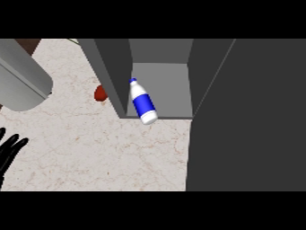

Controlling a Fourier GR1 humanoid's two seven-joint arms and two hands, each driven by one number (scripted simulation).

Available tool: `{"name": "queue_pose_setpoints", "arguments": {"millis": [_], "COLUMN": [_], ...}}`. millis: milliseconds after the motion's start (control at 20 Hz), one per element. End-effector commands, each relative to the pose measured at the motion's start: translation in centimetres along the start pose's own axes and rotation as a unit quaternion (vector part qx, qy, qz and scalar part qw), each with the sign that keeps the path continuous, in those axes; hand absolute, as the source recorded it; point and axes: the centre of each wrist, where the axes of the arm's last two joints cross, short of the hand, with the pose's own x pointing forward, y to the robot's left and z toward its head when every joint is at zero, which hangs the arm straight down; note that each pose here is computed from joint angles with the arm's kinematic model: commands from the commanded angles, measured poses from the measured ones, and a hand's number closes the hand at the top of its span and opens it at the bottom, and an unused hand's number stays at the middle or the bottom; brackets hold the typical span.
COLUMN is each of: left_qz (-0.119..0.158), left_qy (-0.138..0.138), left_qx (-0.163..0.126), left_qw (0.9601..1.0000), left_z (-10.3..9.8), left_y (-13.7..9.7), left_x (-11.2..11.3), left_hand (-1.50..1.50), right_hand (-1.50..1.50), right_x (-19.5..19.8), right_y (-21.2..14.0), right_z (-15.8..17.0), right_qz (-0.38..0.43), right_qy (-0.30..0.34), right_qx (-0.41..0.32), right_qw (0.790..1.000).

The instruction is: Pick up the bottled water, place it into the cabinet and close the cabinet

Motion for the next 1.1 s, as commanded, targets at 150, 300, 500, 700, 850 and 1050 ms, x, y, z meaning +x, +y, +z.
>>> {"name": "queue_pose_setpoints", "arguments": {"millis": [150,300,500,700,850,1050], "left_qz": [0.0,-0.004,-0.008,-0.005,-0.008,-0.015], "left_qy": [0.002,0.008,0.013,0.023,0.019,0.021], "left_qx": [0.007,0.007,0.015,0.011,0.0,0.004], "left_qw": [1.0,0.9999,0.9998,0.9997,0.9998,0.9997], "left_z": [0.5,1.0,1.3,2.2,2.0,2.6], "left_y": [2.1,3.1,3.9,4.3,5.1,5.9], "left_x": [1.8,2.4,2.9,3.1,4.2,4.7], "left_hand": [-1.5,-1.5,-1.5,-1.5,-1.5,-1.5], "right_hand": [1.5,1.5,1.5,1.5,1.5,1.5], "right_x": [5.1,4.8,4.3,3.7,3.0,2.3], "right_y": [3.8,3.3,3.6,3.9,4.0,4.3], "right_z": [-3.8,-4.8,-6.0,-7.2,-8.6,-10.5], "right_qz": [0.133,0.143,0.127,0.106,0.096,0.082], "right_qy": [0.011,0.016,0.015,0.011,0.015,0.014], "right_qx": [0.104,0.124,0.131,0.125,0.121,0.118], "right_qw": [0.986,0.982,0.983,0.986,0.988,0.989]}}
